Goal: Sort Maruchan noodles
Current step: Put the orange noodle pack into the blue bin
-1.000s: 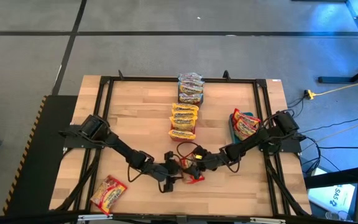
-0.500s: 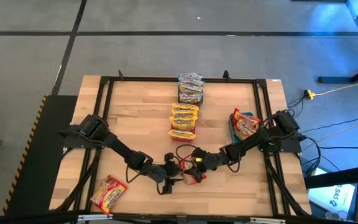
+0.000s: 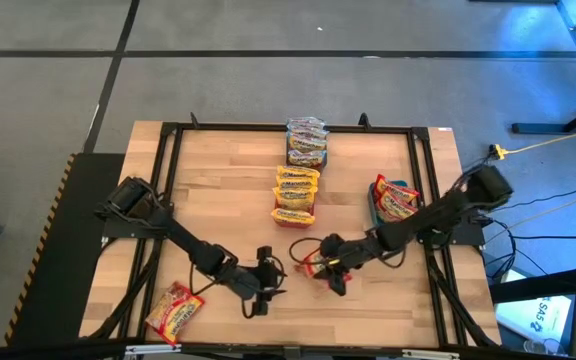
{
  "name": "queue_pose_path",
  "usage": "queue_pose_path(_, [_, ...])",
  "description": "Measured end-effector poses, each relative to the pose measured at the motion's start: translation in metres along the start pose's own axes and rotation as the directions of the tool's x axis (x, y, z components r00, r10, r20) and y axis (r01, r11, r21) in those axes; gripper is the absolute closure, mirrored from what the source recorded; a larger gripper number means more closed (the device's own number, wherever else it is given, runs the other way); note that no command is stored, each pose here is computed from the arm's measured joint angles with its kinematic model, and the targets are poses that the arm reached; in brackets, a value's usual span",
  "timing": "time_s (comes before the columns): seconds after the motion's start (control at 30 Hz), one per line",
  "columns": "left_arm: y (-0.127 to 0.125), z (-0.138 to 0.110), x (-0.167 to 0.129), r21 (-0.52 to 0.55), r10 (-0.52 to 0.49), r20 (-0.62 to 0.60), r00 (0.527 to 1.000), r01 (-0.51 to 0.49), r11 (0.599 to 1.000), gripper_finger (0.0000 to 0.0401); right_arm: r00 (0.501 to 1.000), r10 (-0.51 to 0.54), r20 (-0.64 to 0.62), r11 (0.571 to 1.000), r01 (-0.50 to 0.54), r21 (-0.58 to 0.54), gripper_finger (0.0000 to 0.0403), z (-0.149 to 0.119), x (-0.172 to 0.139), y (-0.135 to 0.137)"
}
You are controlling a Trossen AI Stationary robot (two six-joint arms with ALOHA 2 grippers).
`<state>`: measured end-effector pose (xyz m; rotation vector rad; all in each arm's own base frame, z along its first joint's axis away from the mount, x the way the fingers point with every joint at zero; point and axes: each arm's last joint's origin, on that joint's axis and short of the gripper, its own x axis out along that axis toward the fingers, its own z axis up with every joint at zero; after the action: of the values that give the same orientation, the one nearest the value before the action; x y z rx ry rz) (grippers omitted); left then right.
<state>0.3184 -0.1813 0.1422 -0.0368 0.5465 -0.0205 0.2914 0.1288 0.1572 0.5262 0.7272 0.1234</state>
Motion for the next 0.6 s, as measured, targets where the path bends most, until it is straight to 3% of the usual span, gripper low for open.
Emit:
queue_pose_path(0.4, [-0.001, 0.0, 0.0, 0.003, -0.003, 0.003, 1.0, 0.003, 1.0, 0.0209, 0.975, -0.206, -0.086, 0.976, 0.199, -0.09, 0.0264, 0.004, -0.124, 0.003])
queue_pose_path(0.6, [0.001, 0.001, 0.0, -0.001, -0.001, 0.008, 1.0, 0.001, 1.0, 0.0209, 0.952, -0.288, -0.101, 0.95, 0.272, -0.153, 0.0273, -0.006, -0.187, -0.012])
